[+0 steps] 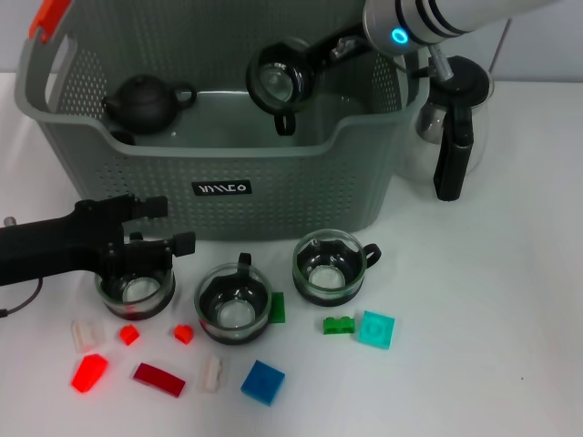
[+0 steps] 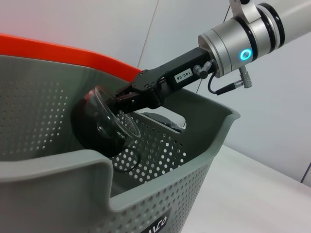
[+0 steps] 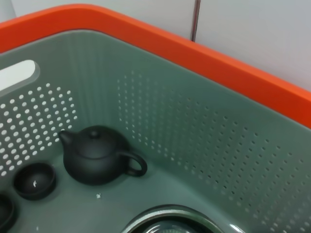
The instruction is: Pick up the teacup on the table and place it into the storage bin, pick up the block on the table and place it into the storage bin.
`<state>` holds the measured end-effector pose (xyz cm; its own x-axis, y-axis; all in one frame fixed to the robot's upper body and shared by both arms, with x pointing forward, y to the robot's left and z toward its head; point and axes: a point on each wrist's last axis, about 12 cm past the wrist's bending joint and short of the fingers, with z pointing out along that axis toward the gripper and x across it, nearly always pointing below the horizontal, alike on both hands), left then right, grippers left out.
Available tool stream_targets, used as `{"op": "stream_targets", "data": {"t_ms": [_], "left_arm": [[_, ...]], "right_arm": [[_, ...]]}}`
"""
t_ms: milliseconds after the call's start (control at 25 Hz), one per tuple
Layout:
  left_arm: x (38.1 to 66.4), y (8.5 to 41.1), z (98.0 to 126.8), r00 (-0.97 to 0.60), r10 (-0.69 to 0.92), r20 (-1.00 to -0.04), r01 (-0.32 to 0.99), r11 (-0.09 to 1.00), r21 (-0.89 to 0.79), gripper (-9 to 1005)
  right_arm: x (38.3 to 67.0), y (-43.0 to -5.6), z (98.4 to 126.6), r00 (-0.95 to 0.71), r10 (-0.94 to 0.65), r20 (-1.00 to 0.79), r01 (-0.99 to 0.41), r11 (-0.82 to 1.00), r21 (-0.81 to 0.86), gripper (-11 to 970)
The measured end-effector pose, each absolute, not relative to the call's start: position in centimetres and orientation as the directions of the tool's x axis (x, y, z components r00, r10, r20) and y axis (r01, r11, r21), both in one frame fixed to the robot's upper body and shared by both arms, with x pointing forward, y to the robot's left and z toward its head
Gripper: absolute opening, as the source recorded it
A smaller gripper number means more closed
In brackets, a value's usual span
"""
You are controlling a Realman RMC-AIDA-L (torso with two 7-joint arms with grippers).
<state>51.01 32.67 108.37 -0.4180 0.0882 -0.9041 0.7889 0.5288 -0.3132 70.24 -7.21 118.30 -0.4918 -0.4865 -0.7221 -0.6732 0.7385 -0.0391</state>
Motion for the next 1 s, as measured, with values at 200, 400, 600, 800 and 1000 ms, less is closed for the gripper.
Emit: {"op": "stream_targets", "data": {"t_ms": [200, 400, 600, 800, 1000], "left_arm": [[51.05, 32.69, 108.33, -0.419, 0.090, -0.904, 0.787, 0.533, -0.311, 843], [51.06, 32.72, 108.31, -0.419, 0.090, -0.904, 0.785, 0.536, -0.311, 843], [51.07, 32.72, 108.31, -0.419, 0.090, -0.904, 0.785, 0.536, -0.310, 843], [51.10, 32.70, 108.33, -0.418, 0.090, -0.904, 0.786, 0.536, -0.310, 843], [51.11, 32.70, 108.34, -0.418, 0.090, -0.904, 0.786, 0.536, -0.310, 843]], "right_arm": [[70.03, -7.09, 118.11, -0.479, -0.513, -0.712, -0.693, 0.719, -0.052, 57], [69.74, -6.91, 117.92, -0.468, -0.542, -0.697, -0.715, 0.696, -0.061, 56], [69.71, -6.95, 117.85, -0.473, -0.541, -0.696, -0.713, 0.698, -0.058, 56], [69.78, -6.90, 118.07, -0.472, -0.537, -0.699, -0.711, 0.701, -0.058, 57], [69.83, -6.69, 118.34, -0.466, -0.536, -0.704, -0.713, 0.698, -0.059, 143]]}}
